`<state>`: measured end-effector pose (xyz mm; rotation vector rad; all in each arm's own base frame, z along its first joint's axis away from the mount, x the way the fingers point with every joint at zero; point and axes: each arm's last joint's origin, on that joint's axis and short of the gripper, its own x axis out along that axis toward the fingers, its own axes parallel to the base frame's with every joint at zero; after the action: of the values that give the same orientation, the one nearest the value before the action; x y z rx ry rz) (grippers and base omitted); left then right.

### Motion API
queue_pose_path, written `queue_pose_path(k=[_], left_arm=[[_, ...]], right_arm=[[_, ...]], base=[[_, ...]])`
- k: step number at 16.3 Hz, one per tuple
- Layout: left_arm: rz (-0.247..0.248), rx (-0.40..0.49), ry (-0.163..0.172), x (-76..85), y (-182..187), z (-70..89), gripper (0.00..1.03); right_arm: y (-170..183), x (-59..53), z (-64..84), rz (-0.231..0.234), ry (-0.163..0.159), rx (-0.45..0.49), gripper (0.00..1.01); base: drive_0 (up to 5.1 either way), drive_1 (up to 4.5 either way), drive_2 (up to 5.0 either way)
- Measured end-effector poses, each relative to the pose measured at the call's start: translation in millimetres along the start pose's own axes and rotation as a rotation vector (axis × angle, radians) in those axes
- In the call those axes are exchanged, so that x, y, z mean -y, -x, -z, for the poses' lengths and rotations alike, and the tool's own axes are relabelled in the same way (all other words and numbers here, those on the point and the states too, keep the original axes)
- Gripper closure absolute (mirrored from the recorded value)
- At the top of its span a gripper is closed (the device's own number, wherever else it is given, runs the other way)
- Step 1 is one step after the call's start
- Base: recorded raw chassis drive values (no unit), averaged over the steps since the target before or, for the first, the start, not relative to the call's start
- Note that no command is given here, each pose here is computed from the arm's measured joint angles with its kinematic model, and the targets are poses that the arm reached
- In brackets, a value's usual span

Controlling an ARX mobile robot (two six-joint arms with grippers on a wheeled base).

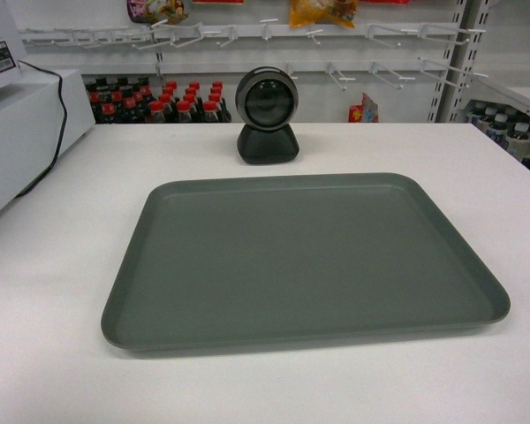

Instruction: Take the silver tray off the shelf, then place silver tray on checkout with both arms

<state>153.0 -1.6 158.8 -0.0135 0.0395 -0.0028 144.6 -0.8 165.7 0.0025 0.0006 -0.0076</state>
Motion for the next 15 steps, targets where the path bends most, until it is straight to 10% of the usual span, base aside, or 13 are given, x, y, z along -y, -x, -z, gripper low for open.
queue_pose_path(k=[15], left_arm=[[-0.004,0.036,0.000,-1.4,55.4,-4.4,1.01]], right_arm=[[47.5,0.0,-1.5,-0.004,0.000,0.006,0.99]], base=[[0.0,0.00,0.0]])
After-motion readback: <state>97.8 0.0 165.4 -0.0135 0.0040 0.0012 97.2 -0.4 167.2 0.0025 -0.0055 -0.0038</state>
